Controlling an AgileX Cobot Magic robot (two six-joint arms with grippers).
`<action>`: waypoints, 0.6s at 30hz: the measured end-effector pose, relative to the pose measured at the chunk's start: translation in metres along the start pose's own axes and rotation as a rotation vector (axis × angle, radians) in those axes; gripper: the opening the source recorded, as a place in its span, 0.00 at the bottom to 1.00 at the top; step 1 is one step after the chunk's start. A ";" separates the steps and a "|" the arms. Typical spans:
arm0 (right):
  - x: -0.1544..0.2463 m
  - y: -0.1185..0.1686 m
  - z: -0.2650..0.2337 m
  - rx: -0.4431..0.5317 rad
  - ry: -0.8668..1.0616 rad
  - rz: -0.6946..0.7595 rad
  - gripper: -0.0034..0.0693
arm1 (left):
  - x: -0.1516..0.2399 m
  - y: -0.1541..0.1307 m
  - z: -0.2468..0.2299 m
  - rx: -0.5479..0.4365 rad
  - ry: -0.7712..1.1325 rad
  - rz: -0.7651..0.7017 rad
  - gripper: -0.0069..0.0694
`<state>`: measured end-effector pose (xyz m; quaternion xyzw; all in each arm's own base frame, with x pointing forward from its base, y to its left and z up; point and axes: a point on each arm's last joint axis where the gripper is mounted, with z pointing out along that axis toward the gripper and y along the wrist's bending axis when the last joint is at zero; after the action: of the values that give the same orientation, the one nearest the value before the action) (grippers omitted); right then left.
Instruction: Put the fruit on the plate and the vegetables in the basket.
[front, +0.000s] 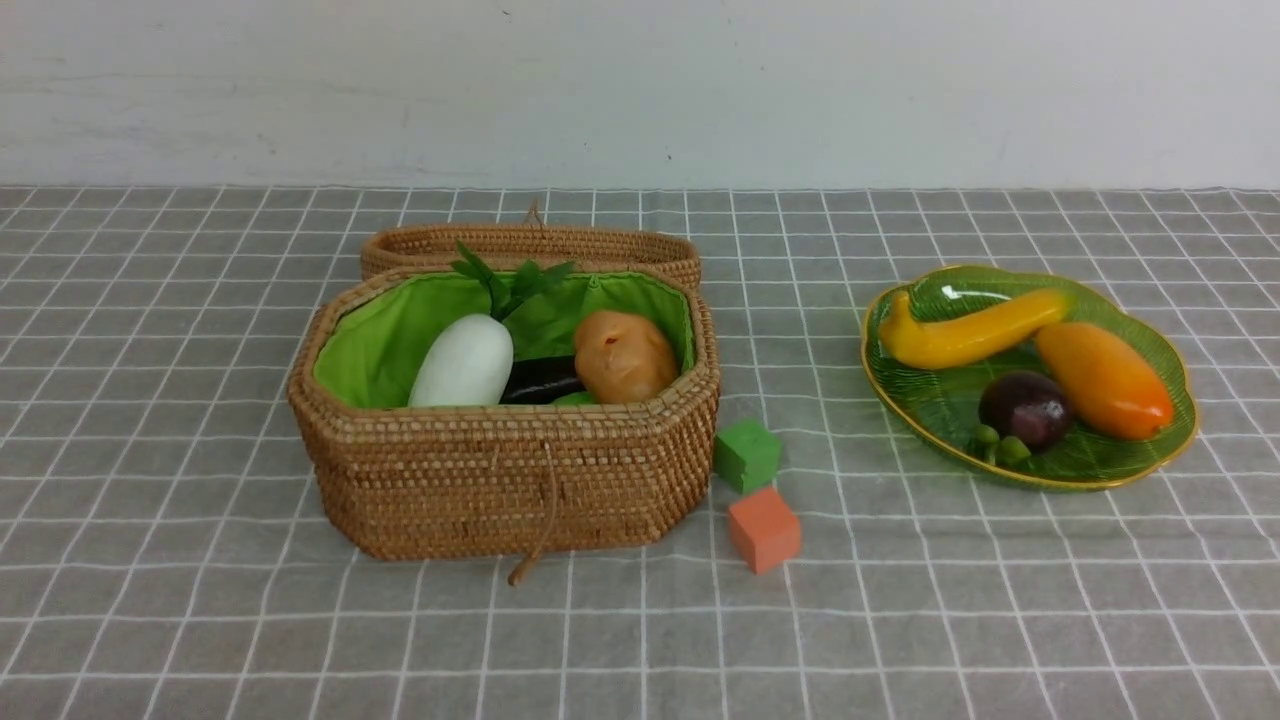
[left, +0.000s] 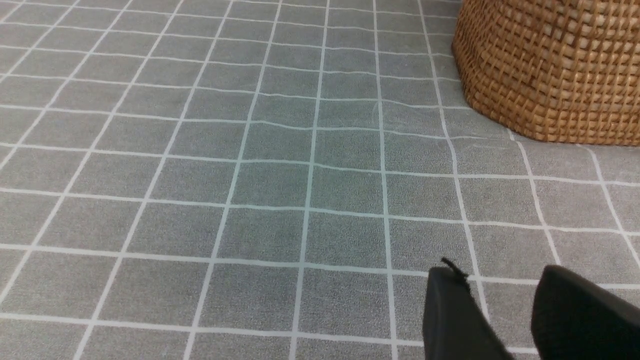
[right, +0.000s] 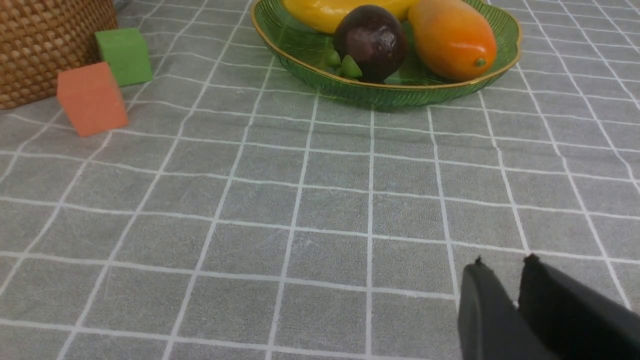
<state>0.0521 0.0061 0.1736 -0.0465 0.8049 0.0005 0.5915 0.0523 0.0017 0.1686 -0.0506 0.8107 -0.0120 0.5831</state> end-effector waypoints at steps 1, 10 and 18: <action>0.000 0.000 0.000 0.000 0.000 0.000 0.22 | 0.000 0.000 0.000 0.000 0.000 0.000 0.40; 0.000 0.000 0.000 0.000 0.000 0.000 0.22 | 0.000 -0.004 0.000 0.064 0.005 0.022 0.40; 0.000 0.000 0.000 0.000 0.000 0.000 0.23 | 0.000 -0.004 0.000 0.067 0.006 0.023 0.40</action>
<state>0.0521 0.0061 0.1736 -0.0465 0.8049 0.0005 0.5915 0.0523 -0.0020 0.1686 -0.0218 0.8120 -0.0327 0.5823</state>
